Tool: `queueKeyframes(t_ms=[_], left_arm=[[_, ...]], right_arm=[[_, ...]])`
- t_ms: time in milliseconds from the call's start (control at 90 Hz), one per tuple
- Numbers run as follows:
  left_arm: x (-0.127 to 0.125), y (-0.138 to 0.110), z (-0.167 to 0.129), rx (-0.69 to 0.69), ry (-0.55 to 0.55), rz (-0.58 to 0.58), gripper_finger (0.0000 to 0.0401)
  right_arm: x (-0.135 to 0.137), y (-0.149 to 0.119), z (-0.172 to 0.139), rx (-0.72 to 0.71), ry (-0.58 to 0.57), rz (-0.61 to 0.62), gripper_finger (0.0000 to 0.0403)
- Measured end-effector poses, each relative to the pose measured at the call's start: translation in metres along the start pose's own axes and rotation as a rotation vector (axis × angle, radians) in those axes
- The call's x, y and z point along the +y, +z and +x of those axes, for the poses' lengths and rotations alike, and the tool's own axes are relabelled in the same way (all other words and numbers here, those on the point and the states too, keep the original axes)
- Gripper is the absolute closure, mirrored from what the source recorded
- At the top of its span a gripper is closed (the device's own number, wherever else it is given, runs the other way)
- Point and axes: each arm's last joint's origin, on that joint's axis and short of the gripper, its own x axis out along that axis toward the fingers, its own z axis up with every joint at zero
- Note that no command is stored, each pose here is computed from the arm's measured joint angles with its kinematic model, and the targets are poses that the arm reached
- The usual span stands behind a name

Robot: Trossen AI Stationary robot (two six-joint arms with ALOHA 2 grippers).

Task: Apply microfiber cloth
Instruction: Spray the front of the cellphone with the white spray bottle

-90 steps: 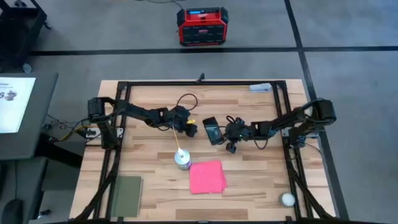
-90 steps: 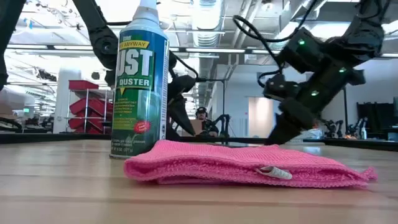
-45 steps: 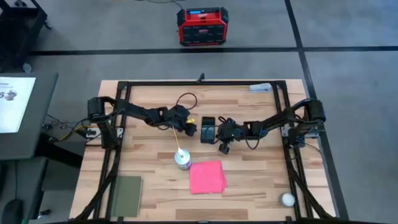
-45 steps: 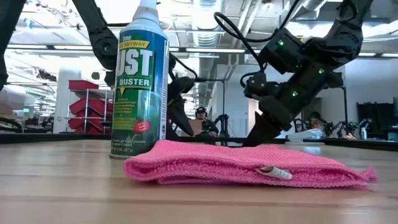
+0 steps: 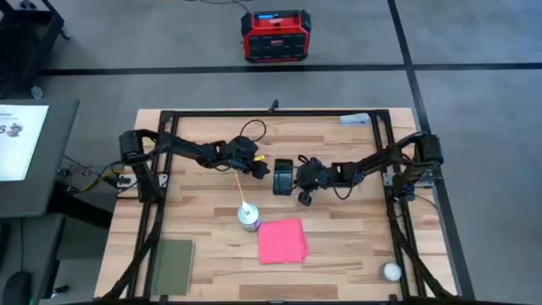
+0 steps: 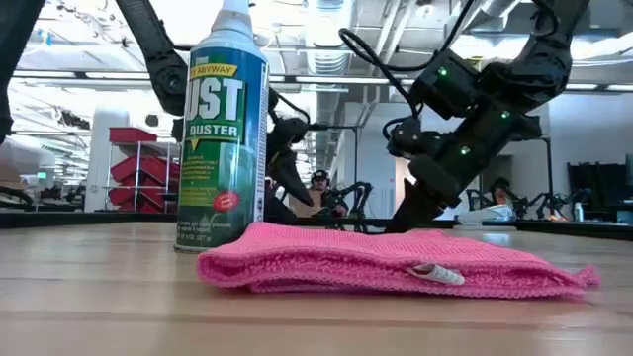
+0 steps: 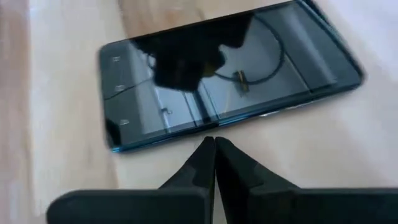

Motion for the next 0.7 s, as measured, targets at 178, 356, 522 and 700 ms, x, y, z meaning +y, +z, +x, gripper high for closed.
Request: queueKeyframes(t_ms=[178,356,522,700], left_arm=[[0.0025,-0.0019,-0.0001,0.014,0.030,-0.003,0.0249],[0.0020,-0.0006,-0.0001,-0.009,0.034,0.000,0.0249],[0.0011,-0.0002,0.0000,-0.016,0.027,0.003,0.0249],[0.0052,-0.0038,0.0061,0.009,0.030,-0.022,0.0249]], right_arm=[[-0.0082,-0.0002,0.0013,0.005,-0.054,0.021,0.0403],[-0.0092,0.0024,0.0017,-0.024,-0.055,0.018,0.0403],[-0.0092,0.0027,0.0017,-0.027,-0.053,0.017,0.0403],[-0.0091,0.0031,0.0018,-0.032,-0.052,0.018,0.0403]])
